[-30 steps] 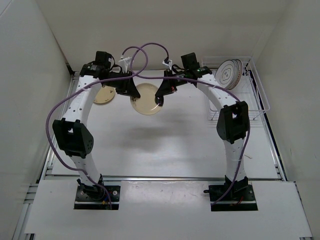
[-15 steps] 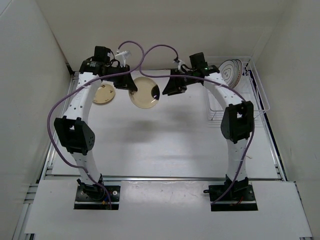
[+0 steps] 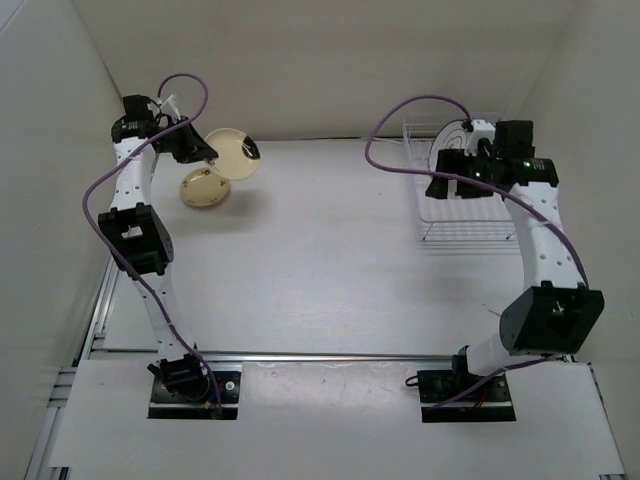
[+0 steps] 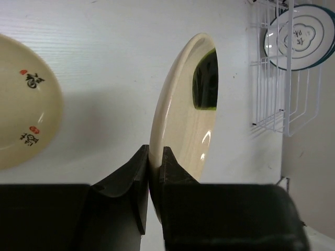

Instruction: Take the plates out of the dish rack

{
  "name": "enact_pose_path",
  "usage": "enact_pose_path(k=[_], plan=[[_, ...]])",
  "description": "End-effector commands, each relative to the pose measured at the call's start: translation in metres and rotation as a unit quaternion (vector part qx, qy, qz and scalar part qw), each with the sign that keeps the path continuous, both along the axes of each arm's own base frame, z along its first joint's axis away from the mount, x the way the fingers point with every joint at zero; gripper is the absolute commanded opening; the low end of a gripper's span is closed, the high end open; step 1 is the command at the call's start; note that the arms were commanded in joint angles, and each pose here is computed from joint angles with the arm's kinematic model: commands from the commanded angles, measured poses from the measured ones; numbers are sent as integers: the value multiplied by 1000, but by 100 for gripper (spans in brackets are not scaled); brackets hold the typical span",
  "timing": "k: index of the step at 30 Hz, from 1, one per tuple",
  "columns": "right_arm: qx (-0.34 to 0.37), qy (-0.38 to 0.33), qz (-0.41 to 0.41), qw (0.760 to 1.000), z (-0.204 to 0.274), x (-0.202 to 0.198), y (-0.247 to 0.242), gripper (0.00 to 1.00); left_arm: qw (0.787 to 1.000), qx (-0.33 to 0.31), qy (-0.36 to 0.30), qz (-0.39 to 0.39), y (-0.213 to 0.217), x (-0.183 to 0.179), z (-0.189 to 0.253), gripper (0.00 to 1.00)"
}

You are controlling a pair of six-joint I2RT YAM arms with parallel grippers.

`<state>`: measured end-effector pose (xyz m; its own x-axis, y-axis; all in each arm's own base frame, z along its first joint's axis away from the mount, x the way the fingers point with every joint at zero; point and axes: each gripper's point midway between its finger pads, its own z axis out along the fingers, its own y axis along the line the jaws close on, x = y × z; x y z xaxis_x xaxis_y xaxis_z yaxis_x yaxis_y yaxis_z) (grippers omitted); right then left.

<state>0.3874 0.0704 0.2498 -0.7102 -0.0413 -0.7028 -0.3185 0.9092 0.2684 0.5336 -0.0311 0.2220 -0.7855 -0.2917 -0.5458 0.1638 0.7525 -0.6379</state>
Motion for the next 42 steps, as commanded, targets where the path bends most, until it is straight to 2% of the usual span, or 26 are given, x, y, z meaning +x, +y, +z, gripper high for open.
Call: enact_pose_path(k=[1, 3, 5, 7, 10, 19, 24, 40, 42], plan=[[-58, 40, -5, 997, -26, -36, -35, 95, 997, -60, -35, -19, 8, 4, 28, 10], [-63, 66, 7, 996, -36, -62, -47, 100, 996, -81, -20, -8, 27, 9, 11, 10], [-73, 90, 19, 993, -42, -82, -53, 100, 994, -104, -18, -11, 36, 11, 5, 10], [-87, 102, 26, 991, -50, -91, -62, 100, 991, -133, 18, -2, 49, 8, -22, 10], [-86, 108, 15, 990, -55, -96, -71, 100, 986, -161, 40, 6, 64, 8, -49, 10], [-96, 113, 24, 989, -43, -101, -73, 100, 978, -183, 90, 42, 95, 9, -108, 10], [-99, 119, 22, 988, -44, -103, -74, 100, 980, -154, 94, 80, 119, 18, -122, 10], [-105, 132, 25, 985, -48, -109, -75, 100, 973, -110, 137, 151, 140, 27, -167, 10], [-105, 132, 25, 985, -48, -109, -75, 100, 972, -98, 140, 160, 144, 28, -167, 16]])
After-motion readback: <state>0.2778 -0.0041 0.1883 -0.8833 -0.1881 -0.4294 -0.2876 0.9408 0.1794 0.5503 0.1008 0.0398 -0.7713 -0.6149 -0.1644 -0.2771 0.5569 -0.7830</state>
